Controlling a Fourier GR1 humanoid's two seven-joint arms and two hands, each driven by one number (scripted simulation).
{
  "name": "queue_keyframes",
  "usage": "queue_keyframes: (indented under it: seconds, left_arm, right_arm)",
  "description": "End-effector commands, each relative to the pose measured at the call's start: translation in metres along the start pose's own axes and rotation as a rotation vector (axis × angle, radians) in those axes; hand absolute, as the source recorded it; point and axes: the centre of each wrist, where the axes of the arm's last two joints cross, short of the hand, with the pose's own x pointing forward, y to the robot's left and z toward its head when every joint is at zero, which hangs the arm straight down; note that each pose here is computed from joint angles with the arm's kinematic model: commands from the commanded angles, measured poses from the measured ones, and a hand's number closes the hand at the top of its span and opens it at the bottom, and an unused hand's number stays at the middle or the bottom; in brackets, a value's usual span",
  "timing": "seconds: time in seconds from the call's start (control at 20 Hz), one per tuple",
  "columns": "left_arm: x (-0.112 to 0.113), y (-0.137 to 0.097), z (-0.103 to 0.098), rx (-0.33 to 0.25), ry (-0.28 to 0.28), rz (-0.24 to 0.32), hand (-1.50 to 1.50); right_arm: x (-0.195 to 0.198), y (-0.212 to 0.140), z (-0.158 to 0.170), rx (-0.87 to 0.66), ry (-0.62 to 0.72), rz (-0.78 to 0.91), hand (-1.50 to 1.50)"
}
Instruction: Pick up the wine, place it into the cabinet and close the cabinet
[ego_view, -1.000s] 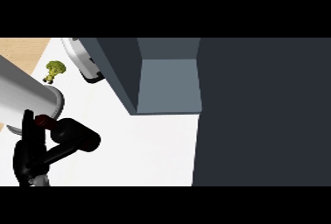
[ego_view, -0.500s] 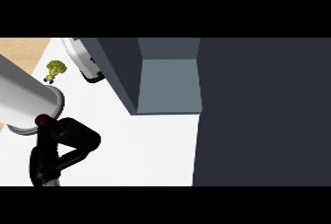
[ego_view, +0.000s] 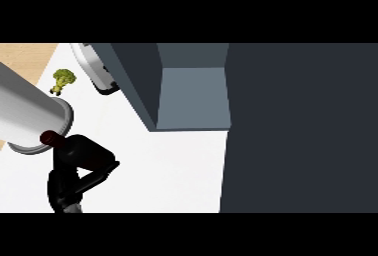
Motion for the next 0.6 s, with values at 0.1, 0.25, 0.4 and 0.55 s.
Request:
queue_keyframes:
  seconds: [0.1, 0.25, 0.4, 0.55]
  left_arm:
    - [-0.007, -0.006, -0.007, 0.036, -0.011, 0.122, -1.5]
    - [-0.015, 0.006, -0.009, 0.059, -0.03, 0.191, -1.5]
    - [-0.017, -0.011, -0.005, 0.017, -0.013, 0.201, -1.5]
    - [-0.012, -0.018, -0.03, 0.017, -0.015, 0.229, -1.5]
  right_arm:
    - [0.044, 0.004, 0.037, 0.023, -0.087, -0.036, -1.5]
    - [0.045, 0.007, 0.039, 0.036, -0.091, -0.044, -1.5]
    - [0.045, 0.005, 0.041, 0.021, -0.092, -0.062, -1.5]
    - [0.037, -0.001, 0.028, 0.021, -0.084, -0.043, -1.5]
